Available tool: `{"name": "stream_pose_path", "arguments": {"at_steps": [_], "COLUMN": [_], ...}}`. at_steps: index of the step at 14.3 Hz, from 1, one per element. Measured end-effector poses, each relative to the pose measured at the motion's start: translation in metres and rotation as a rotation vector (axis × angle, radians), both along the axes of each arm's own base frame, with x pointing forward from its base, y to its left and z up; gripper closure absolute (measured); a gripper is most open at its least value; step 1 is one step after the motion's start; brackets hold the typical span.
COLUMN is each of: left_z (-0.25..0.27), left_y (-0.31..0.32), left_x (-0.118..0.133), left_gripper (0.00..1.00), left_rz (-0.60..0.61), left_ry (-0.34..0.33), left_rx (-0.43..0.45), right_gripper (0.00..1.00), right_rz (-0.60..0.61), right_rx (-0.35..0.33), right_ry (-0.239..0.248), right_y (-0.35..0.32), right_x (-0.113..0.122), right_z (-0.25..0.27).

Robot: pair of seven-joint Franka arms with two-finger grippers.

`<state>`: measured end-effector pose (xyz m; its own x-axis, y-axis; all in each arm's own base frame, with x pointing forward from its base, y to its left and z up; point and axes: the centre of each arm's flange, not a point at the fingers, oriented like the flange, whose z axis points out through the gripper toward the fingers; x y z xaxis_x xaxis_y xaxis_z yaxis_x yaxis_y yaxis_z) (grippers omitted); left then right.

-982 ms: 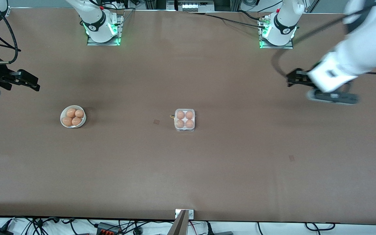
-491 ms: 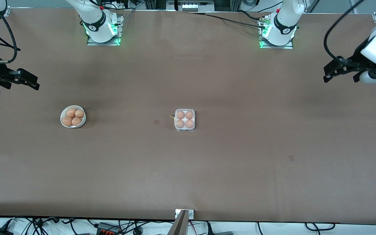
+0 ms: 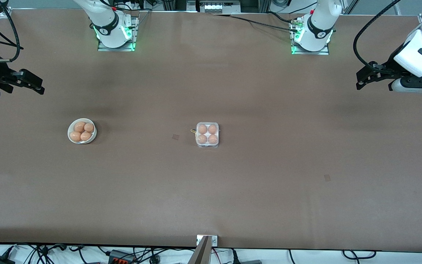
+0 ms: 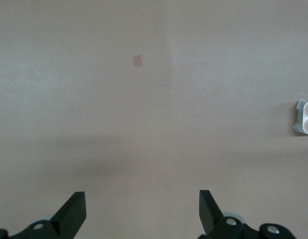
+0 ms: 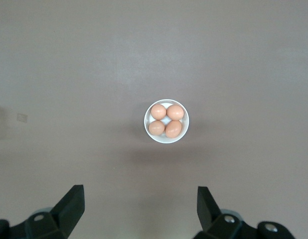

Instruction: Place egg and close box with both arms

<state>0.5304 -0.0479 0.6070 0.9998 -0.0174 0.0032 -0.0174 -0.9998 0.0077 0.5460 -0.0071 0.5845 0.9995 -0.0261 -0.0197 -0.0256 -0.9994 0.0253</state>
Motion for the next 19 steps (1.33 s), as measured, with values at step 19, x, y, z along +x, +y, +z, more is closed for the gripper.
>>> {"name": "stream_pose_path", "arguments": {"at_steps": [19], "left_z": [-0.005], "left_y": [-0.007], "left_x": [0.012], "left_gripper": [0.0], "left_rz": [-0.018], "left_ry": [0.003], "left_rx": [-0.004], "right_gripper": [0.0], "right_rz": [-0.006], "right_rx": [0.0], "right_ry": [-0.023], "right_y": [-0.003], "right_x": [-0.001], "right_z": [0.003]}}
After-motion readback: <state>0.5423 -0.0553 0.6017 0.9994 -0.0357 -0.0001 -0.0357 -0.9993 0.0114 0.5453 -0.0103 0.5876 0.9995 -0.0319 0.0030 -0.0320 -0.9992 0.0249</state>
